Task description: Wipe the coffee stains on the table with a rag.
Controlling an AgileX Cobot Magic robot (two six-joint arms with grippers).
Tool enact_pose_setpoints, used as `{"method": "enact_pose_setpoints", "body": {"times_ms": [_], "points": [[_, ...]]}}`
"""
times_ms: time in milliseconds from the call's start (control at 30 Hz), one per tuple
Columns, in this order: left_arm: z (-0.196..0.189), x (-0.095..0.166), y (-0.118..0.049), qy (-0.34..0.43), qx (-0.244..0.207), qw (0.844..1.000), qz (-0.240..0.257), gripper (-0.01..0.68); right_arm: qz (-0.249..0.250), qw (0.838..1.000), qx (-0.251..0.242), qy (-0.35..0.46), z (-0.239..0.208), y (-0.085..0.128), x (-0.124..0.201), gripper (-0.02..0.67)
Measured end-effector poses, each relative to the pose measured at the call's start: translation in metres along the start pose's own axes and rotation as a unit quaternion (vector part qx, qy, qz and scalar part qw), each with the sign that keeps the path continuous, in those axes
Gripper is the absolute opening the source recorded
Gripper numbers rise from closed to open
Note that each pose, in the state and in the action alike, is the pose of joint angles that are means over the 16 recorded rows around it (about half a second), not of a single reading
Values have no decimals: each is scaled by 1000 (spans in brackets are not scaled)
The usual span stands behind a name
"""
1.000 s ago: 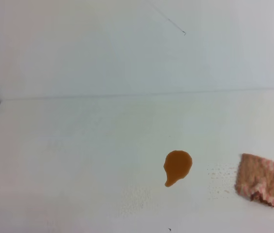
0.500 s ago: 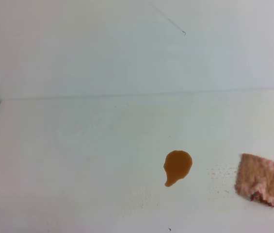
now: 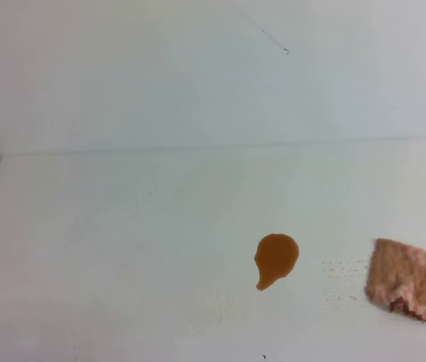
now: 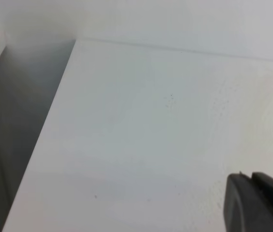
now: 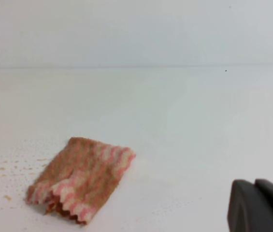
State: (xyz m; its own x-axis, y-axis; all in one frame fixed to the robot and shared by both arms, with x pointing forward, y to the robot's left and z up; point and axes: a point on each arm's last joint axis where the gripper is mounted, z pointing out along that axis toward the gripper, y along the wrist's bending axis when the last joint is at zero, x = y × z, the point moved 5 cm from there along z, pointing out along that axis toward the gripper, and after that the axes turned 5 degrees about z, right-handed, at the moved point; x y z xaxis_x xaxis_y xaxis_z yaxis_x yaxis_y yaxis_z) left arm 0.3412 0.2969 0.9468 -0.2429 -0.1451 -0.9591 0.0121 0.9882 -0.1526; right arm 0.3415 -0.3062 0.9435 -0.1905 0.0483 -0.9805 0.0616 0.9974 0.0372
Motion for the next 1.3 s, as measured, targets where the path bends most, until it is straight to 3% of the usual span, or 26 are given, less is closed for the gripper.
{"method": "enact_pose_setpoints", "body": {"times_ms": [767, 1067, 1300], "points": [[0, 0, 0, 0, 0, 1000, 0, -1, 2, 1000, -6, -24, 0, 2, -7, -4], [0, 0, 0, 0, 0, 1000, 0, -1, 2, 992, -31, -125, -5, 9, -35, -4], [0, 0, 0, 0, 0, 1000, 0, -1, 1, 968, -60, -242, -18, 16, -67, -4]]}}
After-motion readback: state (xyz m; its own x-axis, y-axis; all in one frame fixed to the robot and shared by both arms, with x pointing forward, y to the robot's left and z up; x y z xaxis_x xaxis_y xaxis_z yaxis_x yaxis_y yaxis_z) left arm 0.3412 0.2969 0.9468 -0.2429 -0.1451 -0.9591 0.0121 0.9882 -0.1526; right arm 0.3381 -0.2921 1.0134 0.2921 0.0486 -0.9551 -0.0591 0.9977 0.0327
